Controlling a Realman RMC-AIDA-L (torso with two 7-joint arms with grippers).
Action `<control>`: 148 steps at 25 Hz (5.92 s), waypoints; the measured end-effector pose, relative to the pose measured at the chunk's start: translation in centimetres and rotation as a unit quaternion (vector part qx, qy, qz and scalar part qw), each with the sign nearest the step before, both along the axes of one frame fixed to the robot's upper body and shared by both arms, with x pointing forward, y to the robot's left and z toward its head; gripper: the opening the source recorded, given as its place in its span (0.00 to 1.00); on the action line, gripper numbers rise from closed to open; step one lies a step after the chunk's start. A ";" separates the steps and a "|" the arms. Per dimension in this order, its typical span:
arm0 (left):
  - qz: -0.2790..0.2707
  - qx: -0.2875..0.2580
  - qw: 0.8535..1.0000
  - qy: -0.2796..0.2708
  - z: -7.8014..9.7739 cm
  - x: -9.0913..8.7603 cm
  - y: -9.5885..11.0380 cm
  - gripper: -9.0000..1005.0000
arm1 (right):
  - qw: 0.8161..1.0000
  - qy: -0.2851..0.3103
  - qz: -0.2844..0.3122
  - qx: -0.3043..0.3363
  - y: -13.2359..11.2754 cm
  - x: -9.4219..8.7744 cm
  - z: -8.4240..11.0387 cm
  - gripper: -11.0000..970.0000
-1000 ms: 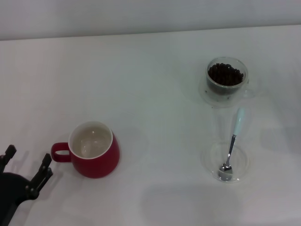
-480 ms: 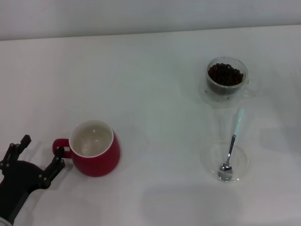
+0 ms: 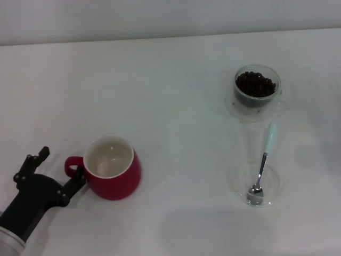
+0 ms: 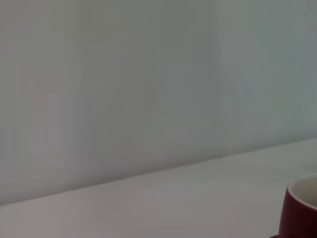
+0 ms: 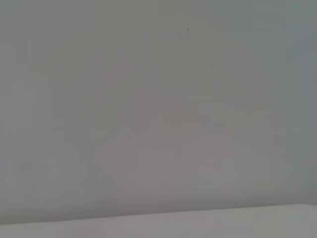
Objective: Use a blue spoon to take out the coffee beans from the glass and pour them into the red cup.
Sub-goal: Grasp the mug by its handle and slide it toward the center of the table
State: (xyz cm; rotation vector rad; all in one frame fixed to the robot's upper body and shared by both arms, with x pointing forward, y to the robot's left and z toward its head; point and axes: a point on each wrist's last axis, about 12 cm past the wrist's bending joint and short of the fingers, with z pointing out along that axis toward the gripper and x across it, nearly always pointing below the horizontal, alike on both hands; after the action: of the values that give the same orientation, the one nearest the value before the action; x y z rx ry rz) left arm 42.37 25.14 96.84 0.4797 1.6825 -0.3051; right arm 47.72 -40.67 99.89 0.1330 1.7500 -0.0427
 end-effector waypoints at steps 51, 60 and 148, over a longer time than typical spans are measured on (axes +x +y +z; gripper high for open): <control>-0.114 0.027 0.993 0.016 0.5 3.1 -5.0 0.12 | 1.000 0.000 0.003 -0.004 0.2 0.4 0.1 0.89; -0.162 0.041 0.986 -0.005 1.4 4.7 -6.7 0.11 | 1.000 -0.012 0.003 -0.006 -0.1 0.5 0.5 0.89; -0.282 0.164 0.945 -0.042 4.9 10.6 -15.5 0.32 | 0.999 -0.038 0.008 -0.013 -0.3 0.3 1.2 0.89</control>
State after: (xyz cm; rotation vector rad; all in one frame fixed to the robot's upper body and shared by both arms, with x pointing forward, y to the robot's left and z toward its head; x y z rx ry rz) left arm 52.94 9.65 101.73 1.2138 1.4899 -0.4117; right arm 48.04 -41.02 101.08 0.0999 1.6742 -0.0488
